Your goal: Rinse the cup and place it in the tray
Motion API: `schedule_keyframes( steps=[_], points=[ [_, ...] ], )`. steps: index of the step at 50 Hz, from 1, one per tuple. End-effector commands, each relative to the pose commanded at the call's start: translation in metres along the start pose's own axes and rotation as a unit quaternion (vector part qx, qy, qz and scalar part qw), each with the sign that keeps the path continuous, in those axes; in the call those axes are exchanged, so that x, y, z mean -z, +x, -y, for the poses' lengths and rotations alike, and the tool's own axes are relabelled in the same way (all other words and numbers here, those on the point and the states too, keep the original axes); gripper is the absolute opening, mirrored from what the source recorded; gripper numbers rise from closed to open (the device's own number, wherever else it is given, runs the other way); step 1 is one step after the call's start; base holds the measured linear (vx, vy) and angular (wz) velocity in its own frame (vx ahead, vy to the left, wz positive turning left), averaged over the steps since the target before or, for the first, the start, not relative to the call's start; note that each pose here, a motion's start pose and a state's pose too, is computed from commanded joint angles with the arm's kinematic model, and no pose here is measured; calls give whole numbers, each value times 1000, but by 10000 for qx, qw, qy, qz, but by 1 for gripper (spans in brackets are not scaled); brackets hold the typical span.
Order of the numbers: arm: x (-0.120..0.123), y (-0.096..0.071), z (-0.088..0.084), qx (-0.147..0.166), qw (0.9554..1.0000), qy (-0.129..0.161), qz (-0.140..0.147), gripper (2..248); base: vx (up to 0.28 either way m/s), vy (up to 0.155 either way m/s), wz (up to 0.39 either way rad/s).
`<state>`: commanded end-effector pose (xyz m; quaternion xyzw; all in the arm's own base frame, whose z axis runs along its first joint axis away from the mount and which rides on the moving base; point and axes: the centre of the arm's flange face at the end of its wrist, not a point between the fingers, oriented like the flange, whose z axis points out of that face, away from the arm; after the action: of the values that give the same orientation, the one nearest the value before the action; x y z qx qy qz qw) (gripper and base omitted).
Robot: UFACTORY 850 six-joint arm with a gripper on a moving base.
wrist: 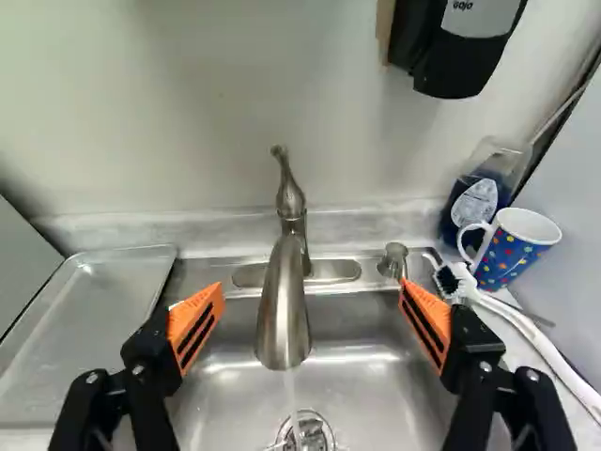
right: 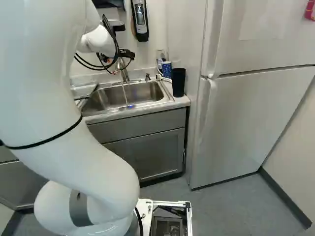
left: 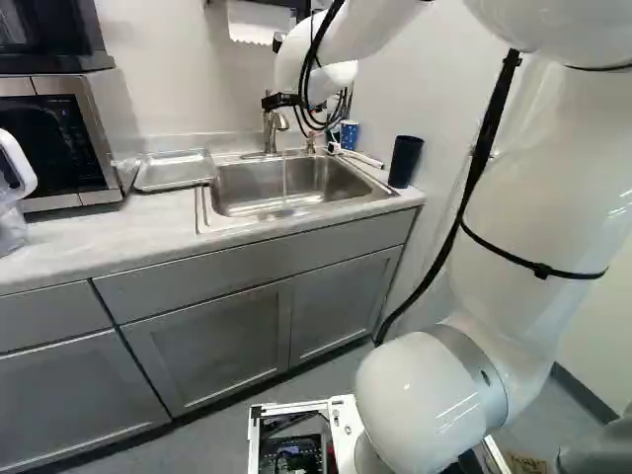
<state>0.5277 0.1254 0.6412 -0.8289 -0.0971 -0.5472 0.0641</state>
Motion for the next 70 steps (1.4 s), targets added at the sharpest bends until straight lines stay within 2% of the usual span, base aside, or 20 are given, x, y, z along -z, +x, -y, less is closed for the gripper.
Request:
schedule_keyframes(
  steps=[16,32,42,55,70],
  points=[
    [31,-22,-4,-16,9989,-32,473,247,0,0,0],
    [55,-41,-16,-78,9956,-144,926,247,0,0,0],
    [64,-45,-24,-125,9952,-230,943,247,0,0,0],
    [64,-46,-27,-140,9951,-257,942,247,0,0,0],
    [65,-46,-43,-218,9945,-401,943,247,0,0,0]
  ],
)
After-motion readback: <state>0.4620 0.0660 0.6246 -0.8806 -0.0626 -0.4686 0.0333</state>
